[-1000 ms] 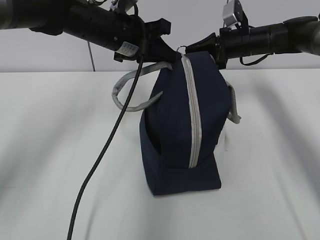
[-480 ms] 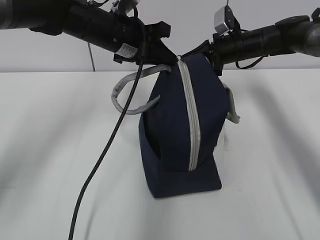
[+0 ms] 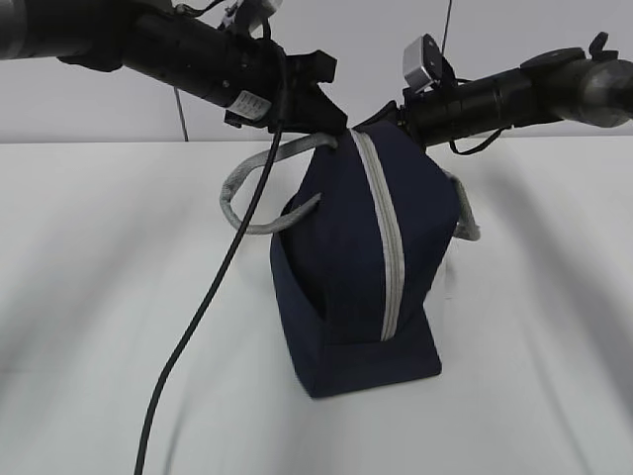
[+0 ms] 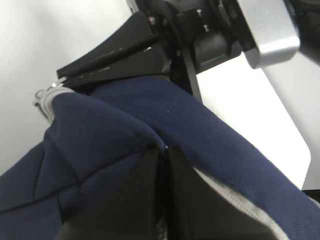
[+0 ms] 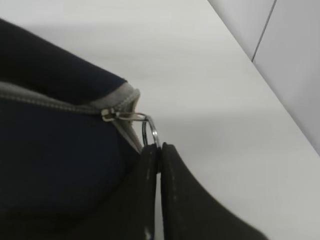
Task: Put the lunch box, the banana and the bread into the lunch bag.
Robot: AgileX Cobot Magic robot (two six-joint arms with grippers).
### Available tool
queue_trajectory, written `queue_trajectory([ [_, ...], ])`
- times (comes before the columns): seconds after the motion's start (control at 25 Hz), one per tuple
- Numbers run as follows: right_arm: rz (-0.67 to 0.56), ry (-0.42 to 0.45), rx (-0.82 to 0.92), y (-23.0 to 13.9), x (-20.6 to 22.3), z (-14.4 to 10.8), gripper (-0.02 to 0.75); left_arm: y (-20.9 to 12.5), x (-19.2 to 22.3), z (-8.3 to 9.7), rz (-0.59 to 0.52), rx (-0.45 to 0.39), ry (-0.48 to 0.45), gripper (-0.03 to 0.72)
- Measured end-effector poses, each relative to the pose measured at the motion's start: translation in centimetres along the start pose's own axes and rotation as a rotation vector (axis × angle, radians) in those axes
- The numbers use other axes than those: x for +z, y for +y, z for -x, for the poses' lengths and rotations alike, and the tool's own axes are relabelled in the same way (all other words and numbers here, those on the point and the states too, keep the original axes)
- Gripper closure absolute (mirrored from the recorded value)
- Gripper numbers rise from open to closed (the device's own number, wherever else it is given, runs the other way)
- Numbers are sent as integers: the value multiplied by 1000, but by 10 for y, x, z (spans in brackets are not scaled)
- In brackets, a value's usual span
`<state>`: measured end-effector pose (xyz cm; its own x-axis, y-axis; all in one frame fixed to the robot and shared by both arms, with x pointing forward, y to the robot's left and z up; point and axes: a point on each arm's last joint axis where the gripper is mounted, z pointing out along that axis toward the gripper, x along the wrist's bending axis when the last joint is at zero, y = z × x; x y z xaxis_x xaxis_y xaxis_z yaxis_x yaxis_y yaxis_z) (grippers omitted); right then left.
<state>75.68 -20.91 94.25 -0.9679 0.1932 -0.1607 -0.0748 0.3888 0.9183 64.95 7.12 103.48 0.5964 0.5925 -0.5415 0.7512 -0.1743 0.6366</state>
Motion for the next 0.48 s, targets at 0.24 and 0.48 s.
queue_trajectory([
  [0.24,-5,14,34,-9,4,-1,738,-2,2,-1,-9,23,-18,676],
  [0.48,-29,40,62,-13,5,-4,738,-1,1,1,1,110,-52,676],
])
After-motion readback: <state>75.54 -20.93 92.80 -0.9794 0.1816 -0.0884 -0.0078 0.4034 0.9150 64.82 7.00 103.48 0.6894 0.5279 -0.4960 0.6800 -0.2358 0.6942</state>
